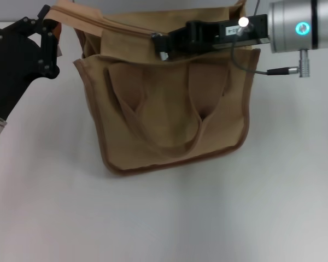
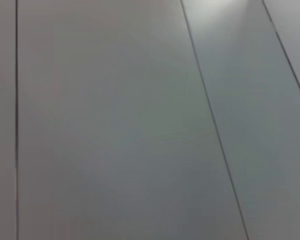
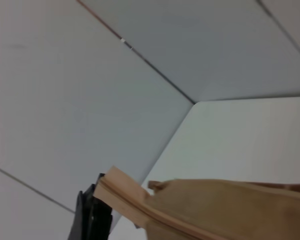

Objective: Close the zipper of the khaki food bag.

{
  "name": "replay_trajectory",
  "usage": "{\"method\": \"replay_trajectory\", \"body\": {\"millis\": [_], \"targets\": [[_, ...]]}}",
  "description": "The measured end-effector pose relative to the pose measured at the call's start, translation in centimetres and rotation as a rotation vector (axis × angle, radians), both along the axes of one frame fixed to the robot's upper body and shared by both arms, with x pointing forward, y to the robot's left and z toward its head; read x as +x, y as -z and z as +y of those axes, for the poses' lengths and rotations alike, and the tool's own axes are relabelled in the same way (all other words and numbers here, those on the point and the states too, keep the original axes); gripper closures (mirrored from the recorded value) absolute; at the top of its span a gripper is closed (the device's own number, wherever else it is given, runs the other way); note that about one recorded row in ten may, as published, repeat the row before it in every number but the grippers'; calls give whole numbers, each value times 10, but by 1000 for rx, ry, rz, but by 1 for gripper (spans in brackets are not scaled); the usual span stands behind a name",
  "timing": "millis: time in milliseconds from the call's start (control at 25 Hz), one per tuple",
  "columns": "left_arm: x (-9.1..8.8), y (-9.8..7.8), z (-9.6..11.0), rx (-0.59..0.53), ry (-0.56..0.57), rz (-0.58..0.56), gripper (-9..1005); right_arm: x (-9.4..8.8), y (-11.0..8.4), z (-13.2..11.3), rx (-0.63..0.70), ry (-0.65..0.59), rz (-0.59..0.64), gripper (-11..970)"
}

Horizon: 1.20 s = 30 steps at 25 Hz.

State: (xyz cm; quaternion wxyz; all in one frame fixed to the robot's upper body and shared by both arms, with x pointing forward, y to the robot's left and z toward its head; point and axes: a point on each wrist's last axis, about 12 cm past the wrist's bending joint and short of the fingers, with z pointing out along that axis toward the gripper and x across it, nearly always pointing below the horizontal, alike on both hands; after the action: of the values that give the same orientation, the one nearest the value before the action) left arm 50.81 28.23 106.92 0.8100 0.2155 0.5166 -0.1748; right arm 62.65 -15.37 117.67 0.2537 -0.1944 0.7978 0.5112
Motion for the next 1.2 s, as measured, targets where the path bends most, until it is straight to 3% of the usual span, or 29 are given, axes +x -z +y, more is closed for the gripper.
{"method": "replay_trajectory", "body": {"millis": [760, 1200], "targets": [[24, 0, 11, 31, -112, 69, 982, -7, 14, -64, -7, 174, 2, 958], [27, -2, 15, 31, -132, 77, 982, -9, 15, -78, 10, 206, -26, 960]]}}
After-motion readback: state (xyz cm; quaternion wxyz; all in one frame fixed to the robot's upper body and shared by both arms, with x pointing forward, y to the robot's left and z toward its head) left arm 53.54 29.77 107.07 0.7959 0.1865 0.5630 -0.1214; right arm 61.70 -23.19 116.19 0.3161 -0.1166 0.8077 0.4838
